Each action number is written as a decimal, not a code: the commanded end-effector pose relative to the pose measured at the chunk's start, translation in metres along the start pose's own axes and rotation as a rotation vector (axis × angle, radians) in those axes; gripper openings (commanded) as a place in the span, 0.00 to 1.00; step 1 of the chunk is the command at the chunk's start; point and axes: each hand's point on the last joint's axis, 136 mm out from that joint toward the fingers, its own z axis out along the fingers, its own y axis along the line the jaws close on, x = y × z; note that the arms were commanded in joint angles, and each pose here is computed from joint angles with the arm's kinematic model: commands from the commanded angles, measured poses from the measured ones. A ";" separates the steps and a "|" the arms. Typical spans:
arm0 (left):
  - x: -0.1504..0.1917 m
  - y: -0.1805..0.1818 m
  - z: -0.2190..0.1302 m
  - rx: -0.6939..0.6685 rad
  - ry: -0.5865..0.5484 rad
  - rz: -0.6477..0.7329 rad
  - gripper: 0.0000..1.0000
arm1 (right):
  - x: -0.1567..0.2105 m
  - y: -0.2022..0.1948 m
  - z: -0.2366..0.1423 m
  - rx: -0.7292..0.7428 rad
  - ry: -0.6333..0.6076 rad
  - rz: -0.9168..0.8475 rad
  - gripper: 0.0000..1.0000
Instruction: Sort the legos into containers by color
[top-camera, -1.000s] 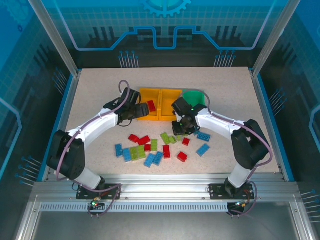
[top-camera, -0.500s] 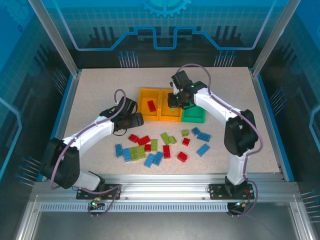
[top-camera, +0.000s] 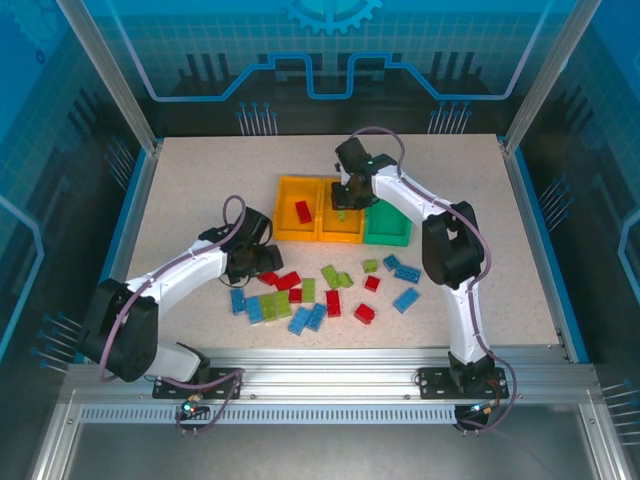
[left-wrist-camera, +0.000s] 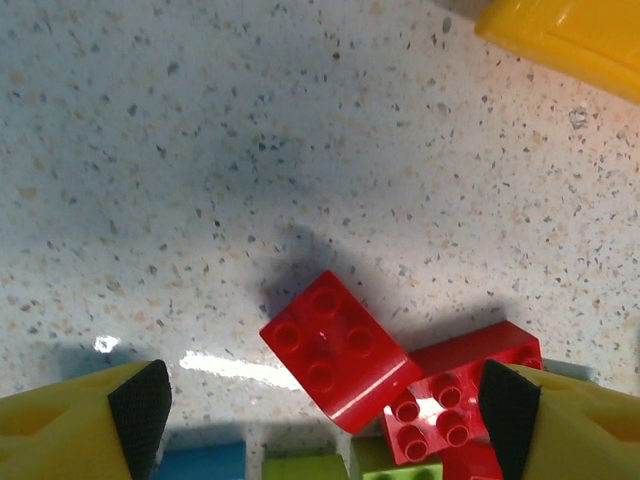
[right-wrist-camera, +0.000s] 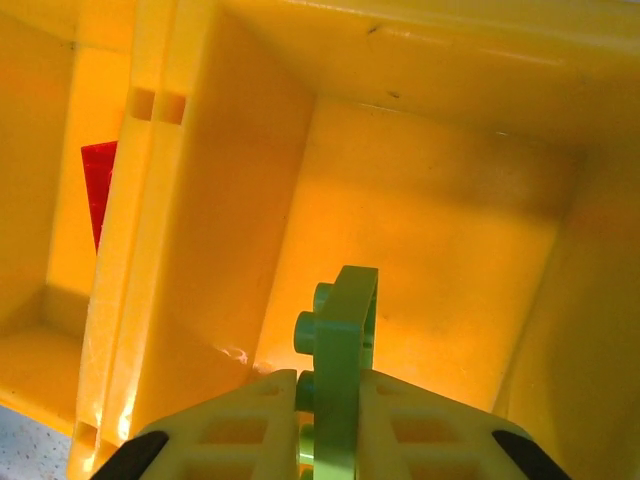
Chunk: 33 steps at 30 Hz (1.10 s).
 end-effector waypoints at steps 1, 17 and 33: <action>0.021 -0.006 0.001 0.031 0.108 -0.098 0.85 | 0.005 -0.007 0.003 0.017 0.039 0.008 0.26; 0.032 -0.012 0.022 0.018 0.199 -0.272 0.84 | 0.000 0.007 -0.014 -0.037 -0.018 -0.009 0.59; 0.017 -0.003 0.045 -0.001 0.197 -0.332 0.73 | 0.011 -0.006 -0.043 -0.002 -0.050 -0.043 0.64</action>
